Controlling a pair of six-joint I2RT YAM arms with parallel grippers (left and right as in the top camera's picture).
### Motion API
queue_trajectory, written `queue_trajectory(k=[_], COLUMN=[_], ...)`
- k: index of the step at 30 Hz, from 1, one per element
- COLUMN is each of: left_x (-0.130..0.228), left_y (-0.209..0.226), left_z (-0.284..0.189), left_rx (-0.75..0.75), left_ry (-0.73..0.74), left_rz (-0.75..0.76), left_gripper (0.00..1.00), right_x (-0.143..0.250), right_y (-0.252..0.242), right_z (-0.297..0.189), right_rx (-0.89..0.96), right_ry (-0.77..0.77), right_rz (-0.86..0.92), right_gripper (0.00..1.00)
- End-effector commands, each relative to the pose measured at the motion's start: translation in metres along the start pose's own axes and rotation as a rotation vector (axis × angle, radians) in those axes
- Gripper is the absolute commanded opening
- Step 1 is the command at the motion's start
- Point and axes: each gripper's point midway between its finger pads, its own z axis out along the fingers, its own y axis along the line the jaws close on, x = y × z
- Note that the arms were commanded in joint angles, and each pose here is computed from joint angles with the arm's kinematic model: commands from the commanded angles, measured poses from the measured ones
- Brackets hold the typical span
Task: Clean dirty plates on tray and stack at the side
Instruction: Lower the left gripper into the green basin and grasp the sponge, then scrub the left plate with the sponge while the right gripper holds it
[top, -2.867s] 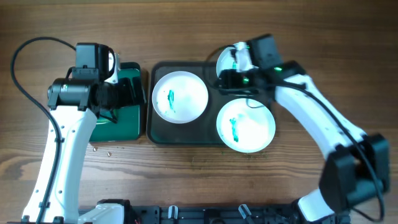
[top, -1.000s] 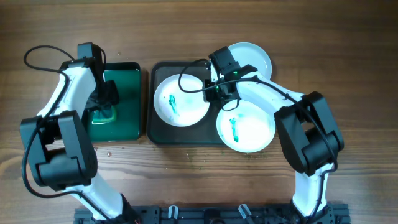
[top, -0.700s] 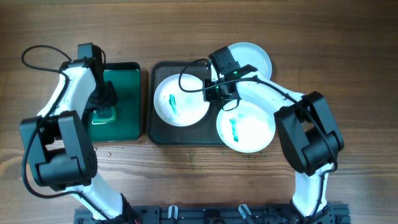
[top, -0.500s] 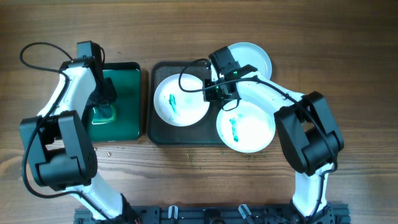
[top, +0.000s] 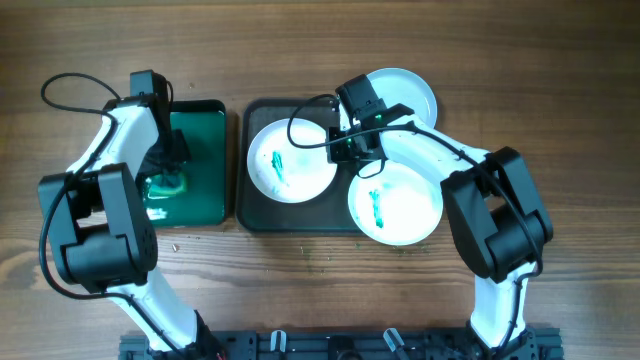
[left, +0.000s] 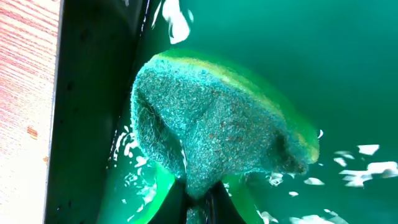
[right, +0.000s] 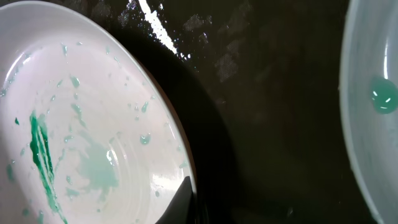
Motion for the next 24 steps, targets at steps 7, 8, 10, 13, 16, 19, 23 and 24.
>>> queue_trajectory(k=[7, 8, 10, 13, 16, 19, 23, 24], left_x=[-0.003, -0.002, 0.001, 0.005, 0.011, 0.021, 0.034, 0.036], left_y=[-0.011, -0.014, -0.020, -0.035, -0.064, -0.087, -0.116, -0.122], left_z=[-0.045, -0.053, -0.066, -0.089, -0.124, -0.136, -0.134, -0.132], left_rx=[0.147, 0.177, 0.237, 0.362, 0.553, 0.615, 0.598, 0.582], left_ry=[-0.019, -0.024, -0.027, -0.039, -0.057, -0.042, -0.008, 0.000], left_rz=[-0.041, -0.042, -0.042, -0.036, -0.003, 0.038, 0.049, 0.043], left_gripper=[0.04, 0.04, 0.04, 0.04, 0.04, 0.04, 0.04, 0.04], right_x=[0.009, 0.009, 0.009, 0.009, 0.009, 0.009, 0.008, 0.008], right_y=[-0.013, -0.013, -0.013, -0.013, -0.013, -0.013, -0.015, -0.016], right_z=[0.009, 0.009, 0.009, 0.009, 0.009, 0.009, 0.009, 0.008], right_rx=[0.051, 0.050, 0.050, 0.050, 0.050, 0.050, 0.053, 0.055], right_ry=[0.017, 0.017, 0.017, 0.017, 0.017, 0.017, 0.018, 0.017], right_rz=[0.032, 0.032, 0.032, 0.033, 0.035, 0.037, 0.076, 0.094], right_gripper=[0.04, 0.04, 0.04, 0.04, 0.04, 0.04, 0.04, 0.05])
